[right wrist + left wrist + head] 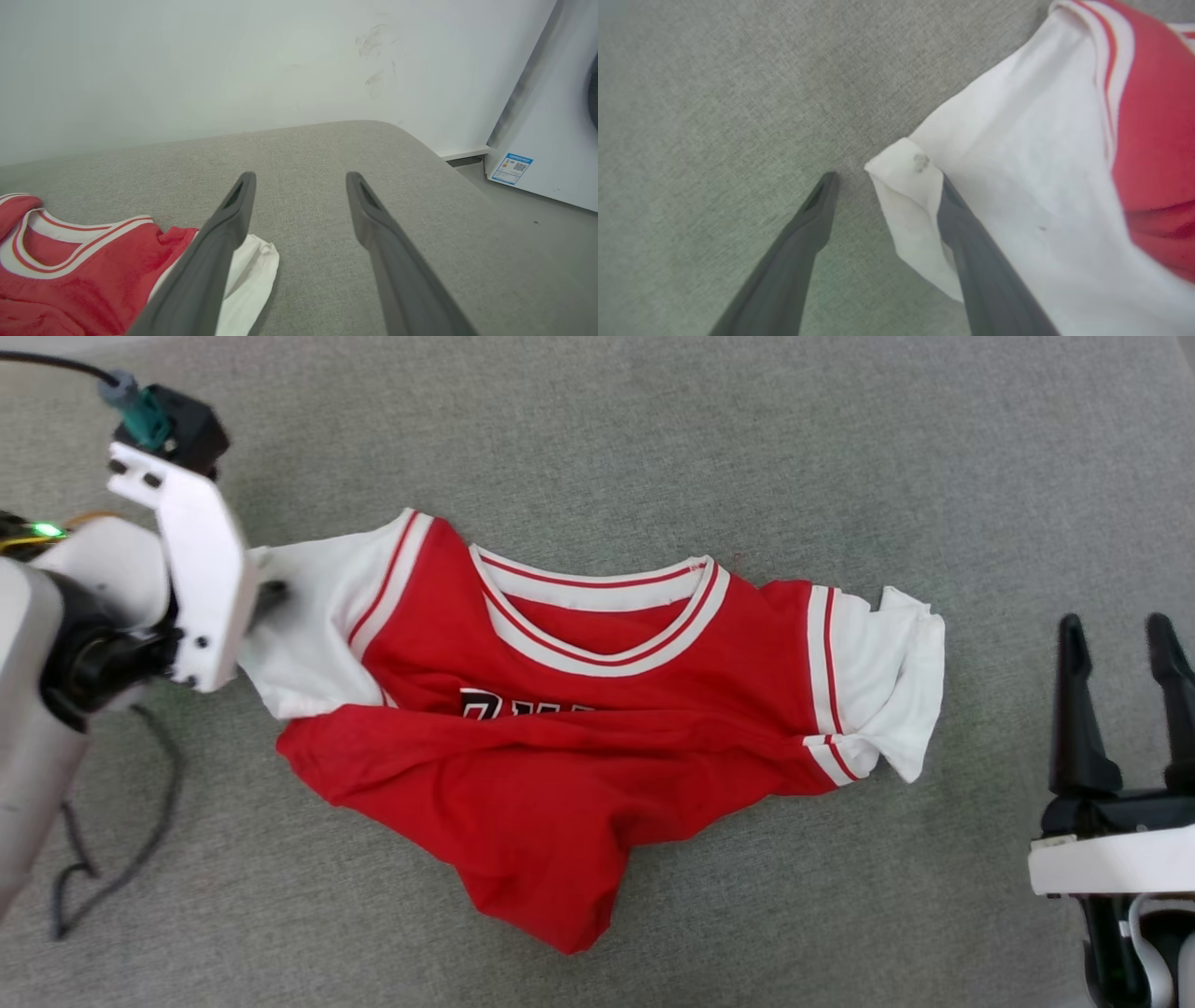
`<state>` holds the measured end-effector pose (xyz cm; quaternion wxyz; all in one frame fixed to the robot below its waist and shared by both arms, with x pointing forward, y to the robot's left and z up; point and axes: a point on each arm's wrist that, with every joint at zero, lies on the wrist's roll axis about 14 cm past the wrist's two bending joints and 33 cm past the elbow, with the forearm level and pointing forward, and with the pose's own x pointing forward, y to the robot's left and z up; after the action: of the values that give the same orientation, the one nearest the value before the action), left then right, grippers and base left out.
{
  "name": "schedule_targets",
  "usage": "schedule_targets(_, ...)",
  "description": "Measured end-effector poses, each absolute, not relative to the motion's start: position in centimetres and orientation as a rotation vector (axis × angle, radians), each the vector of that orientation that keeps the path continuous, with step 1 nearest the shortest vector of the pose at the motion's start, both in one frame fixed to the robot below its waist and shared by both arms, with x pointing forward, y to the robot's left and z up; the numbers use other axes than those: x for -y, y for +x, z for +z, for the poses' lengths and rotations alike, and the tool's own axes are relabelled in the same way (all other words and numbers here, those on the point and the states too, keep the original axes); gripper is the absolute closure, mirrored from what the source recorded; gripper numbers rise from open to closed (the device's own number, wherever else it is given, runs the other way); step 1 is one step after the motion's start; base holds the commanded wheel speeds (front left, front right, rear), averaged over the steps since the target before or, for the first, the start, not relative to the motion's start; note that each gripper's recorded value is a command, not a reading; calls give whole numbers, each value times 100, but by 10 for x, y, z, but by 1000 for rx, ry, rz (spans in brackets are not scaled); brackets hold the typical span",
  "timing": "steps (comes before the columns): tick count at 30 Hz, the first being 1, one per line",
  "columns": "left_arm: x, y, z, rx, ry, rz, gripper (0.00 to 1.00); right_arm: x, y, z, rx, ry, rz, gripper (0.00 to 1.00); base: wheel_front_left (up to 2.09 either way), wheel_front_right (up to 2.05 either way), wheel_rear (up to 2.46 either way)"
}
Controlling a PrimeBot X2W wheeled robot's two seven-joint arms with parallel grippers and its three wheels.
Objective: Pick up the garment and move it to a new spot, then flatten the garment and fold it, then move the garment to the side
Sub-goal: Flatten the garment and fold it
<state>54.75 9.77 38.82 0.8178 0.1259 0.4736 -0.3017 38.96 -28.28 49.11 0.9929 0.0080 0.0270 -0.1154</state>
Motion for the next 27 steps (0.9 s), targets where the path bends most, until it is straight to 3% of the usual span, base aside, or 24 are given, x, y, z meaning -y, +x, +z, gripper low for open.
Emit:
schedule_targets(3, -110, 552, 379, -1026, 354, -618, 0, 280, 394, 493, -36, 22, -223, 0, 0, 0, 0)
schedule_targets(10, -106, 551, 367, -1049, 305, -629, 3, 274, 395, 486, -53, 24, -210, 0, 0, 0, 0)
schedule_targets(11, -103, 549, 366, -1055, 279, -635, 60, 274, 395, 485, -55, 23, -211, 0, 0, 0, 0)
schedule_targets(12, -102, 548, 366, -1055, 262, -638, 100, 274, 395, 485, -57, 22, -210, 0, 0, 0, 0)
schedule_targets(19, -100, 547, 378, -937, 177, -617, 100, 268, 398, 476, -125, 17, -174, 0, 0, 0, 0)
schedule_targets(27, -119, 551, 445, -666, 163, -572, 100, 265, 396, 457, -385, -61, -46, 0, 0, 0, 0)
